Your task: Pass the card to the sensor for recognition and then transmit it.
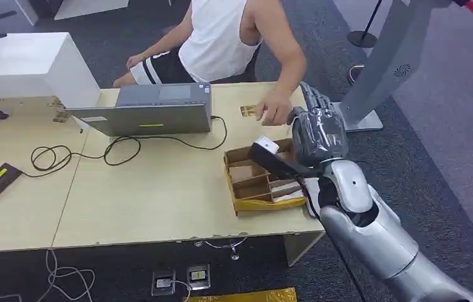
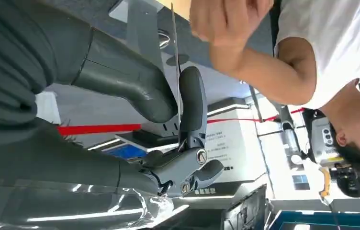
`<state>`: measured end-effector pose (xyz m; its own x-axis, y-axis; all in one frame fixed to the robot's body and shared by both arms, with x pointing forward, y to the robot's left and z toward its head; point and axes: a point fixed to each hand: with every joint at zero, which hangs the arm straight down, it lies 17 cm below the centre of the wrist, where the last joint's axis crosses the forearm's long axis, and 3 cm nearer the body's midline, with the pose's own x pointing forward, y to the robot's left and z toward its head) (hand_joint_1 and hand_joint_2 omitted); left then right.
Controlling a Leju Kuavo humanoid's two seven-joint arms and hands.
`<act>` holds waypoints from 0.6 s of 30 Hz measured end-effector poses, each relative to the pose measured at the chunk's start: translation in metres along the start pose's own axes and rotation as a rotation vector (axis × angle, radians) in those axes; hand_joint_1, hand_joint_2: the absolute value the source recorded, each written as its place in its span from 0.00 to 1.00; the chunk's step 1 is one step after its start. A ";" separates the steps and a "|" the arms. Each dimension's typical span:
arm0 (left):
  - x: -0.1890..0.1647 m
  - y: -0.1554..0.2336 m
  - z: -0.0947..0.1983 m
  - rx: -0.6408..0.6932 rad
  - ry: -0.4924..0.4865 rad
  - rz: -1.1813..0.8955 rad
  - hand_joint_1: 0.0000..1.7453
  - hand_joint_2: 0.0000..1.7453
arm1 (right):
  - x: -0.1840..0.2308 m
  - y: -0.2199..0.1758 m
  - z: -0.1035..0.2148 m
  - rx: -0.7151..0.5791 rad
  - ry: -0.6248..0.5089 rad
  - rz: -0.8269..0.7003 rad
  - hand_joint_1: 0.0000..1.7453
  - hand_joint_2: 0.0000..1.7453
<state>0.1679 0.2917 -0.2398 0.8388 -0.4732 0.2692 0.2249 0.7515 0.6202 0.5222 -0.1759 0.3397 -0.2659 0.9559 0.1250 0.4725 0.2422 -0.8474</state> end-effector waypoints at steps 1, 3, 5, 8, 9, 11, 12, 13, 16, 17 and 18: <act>0.000 0.000 0.000 -0.001 0.000 0.000 0.00 0.00 | 0.001 -0.001 -0.002 0.001 -0.004 0.002 1.00 1.00; 0.001 -0.001 0.000 -0.005 -0.003 -0.002 0.00 0.00 | 0.004 -0.004 -0.007 0.000 -0.021 0.008 1.00 1.00; 0.003 -0.001 0.000 -0.008 -0.009 -0.006 0.00 0.00 | 0.008 -0.011 -0.017 -0.008 -0.042 0.015 1.00 1.00; 0.007 -0.001 -0.001 -0.015 -0.016 -0.008 0.00 0.00 | 0.008 -0.019 -0.035 -0.012 -0.057 0.017 1.00 1.00; 0.008 -0.001 -0.001 -0.016 -0.017 -0.009 0.00 0.00 | 0.008 -0.022 -0.040 -0.014 -0.058 0.018 1.00 1.00; 0.011 -0.001 -0.002 -0.020 -0.022 -0.012 0.00 0.00 | 0.007 -0.023 -0.047 -0.011 -0.064 0.023 1.00 1.00; 0.013 -0.001 -0.002 -0.022 -0.026 -0.015 0.00 0.00 | 0.006 -0.025 -0.051 -0.014 -0.063 0.024 1.00 1.00; 0.014 -0.001 -0.002 -0.023 -0.027 -0.017 0.00 0.00 | 0.005 -0.025 -0.055 -0.012 -0.062 0.027 1.00 1.00; 0.018 0.000 -0.003 -0.025 -0.031 -0.021 0.00 0.00 | 0.004 -0.028 -0.068 -0.019 -0.066 0.043 1.00 1.00; 0.019 0.000 -0.004 -0.025 -0.035 -0.023 0.00 0.00 | 0.002 -0.028 -0.072 -0.018 -0.061 0.050 1.00 1.00; 0.020 0.000 -0.004 -0.025 -0.037 -0.024 0.00 0.00 | 0.000 -0.025 -0.075 -0.013 -0.056 0.057 1.00 1.00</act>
<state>0.1869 0.2840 -0.2371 0.8143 -0.5073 0.2821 0.2572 0.7510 0.6082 0.5733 -0.1697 0.3999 -0.2846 0.9575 0.0472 0.4988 0.1899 -0.8457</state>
